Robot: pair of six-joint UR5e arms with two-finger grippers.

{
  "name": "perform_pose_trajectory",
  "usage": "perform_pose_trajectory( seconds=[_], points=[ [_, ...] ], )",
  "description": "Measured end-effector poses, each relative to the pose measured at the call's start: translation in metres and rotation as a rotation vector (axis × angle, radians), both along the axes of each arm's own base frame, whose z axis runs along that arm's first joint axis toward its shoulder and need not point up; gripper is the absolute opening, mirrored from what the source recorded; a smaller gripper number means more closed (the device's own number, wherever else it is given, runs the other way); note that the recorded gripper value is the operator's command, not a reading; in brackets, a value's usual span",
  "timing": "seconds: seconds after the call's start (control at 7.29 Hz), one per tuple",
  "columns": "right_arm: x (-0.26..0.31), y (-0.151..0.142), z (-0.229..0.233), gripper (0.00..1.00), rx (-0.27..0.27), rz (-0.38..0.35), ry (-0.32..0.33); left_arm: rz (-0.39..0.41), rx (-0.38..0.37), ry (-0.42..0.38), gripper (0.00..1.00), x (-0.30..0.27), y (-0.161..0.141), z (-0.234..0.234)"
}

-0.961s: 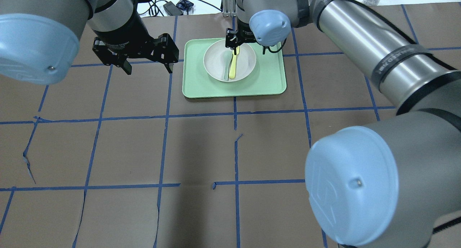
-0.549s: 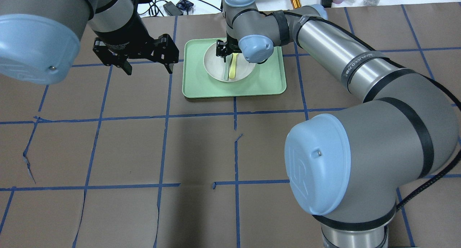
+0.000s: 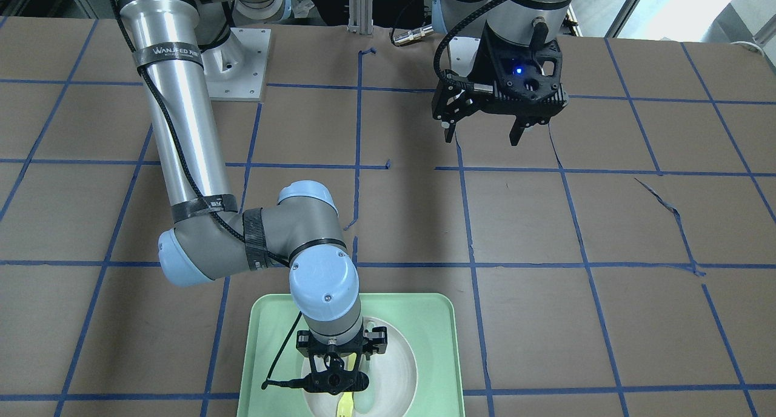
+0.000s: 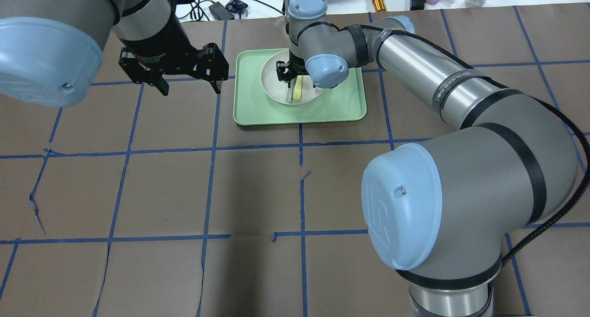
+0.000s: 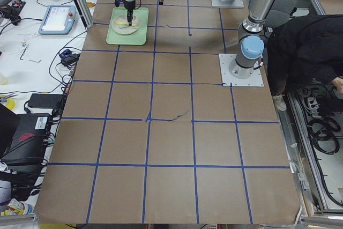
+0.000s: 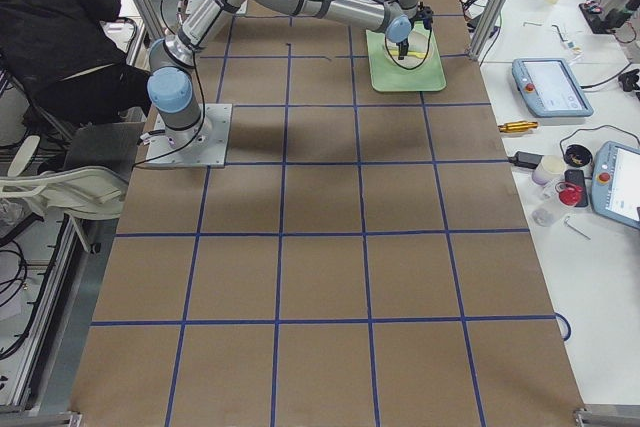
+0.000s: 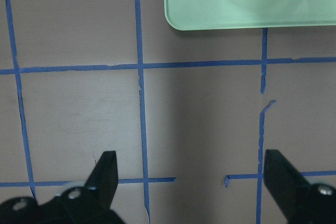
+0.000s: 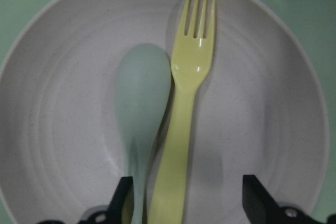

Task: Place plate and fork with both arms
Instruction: 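Lower the right gripper and grasp the yellow fork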

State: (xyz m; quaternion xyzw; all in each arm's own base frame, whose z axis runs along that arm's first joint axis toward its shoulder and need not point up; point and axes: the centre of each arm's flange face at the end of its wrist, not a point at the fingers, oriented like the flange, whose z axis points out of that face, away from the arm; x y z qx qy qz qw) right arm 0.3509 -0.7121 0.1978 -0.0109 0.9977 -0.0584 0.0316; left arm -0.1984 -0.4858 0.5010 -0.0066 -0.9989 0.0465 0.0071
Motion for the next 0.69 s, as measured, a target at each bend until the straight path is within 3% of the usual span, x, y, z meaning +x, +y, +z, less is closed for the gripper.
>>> perform_pose_trajectory(
  seconds=[0.41, 0.55, 0.69],
  points=[
    [-0.001, 0.001, -0.007, 0.6, 0.01, 0.01, 0.006, 0.0, 0.0, 0.0, 1.0, 0.0, 0.0, 0.0],
    [-0.001, 0.001, -0.01, 0.55, 0.013, 0.01, 0.007, 0.0, -0.001, 0.0, 1.0, 0.0, 0.0, 0.0],
    [-0.001, 0.001, -0.014, 0.34, 0.014, 0.01, 0.009, 0.0, 0.0, 0.0, 1.0, 0.0, 0.0, 0.0]
  ],
)
